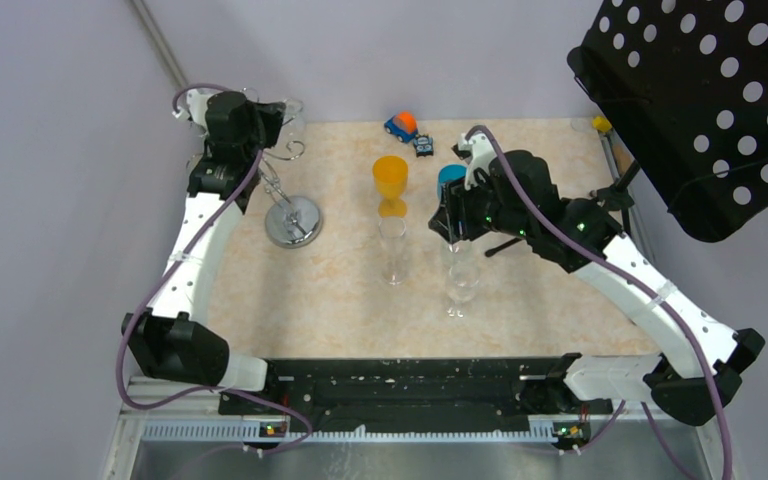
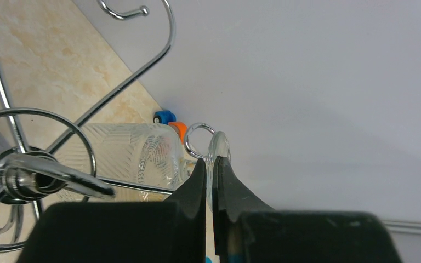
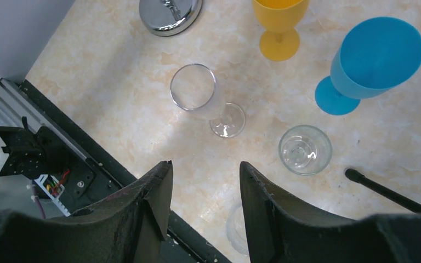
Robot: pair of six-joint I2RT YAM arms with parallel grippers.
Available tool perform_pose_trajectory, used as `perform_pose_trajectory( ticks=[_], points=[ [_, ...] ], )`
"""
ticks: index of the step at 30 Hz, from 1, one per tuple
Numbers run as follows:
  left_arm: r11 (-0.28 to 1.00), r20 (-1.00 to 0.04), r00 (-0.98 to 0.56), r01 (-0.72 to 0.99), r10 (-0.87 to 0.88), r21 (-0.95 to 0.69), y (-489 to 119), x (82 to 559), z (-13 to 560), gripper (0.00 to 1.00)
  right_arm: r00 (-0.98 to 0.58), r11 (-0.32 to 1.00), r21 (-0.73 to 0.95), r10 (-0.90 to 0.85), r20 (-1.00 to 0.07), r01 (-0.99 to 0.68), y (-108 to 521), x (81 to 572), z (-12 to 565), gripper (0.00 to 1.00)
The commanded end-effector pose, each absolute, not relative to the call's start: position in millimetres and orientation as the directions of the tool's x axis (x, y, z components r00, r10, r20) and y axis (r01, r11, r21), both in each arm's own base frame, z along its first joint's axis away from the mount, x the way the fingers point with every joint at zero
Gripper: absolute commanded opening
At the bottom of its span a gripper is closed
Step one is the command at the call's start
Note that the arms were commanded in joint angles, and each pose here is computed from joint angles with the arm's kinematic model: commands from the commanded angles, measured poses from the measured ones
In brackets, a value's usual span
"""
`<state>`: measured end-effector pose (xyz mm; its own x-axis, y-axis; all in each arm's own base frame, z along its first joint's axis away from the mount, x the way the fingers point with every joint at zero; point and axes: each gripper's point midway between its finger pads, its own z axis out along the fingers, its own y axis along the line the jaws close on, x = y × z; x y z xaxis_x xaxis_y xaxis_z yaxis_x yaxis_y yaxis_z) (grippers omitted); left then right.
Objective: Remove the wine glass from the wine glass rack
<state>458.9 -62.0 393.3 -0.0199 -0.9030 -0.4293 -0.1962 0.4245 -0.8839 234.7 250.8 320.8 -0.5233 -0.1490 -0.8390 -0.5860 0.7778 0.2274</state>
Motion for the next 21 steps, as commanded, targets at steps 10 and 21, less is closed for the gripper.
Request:
perform_pose_trajectory(
  ticks=[10,21],
  points=[
    [0.346,-0.351,0.227,-0.064,-0.909,-0.936,-27,436,455,0.0,-0.495,0.728,0.267,-0.114,-0.861,-0.632,267,233,339,0.5],
    [0.342,-0.319,0.289,0.031,-0.903,-0.939,-24,449,476,0.0,-0.489,0.73,0.262,-0.113,-0.865,-0.631,265,232,342,0.5]
  ],
)
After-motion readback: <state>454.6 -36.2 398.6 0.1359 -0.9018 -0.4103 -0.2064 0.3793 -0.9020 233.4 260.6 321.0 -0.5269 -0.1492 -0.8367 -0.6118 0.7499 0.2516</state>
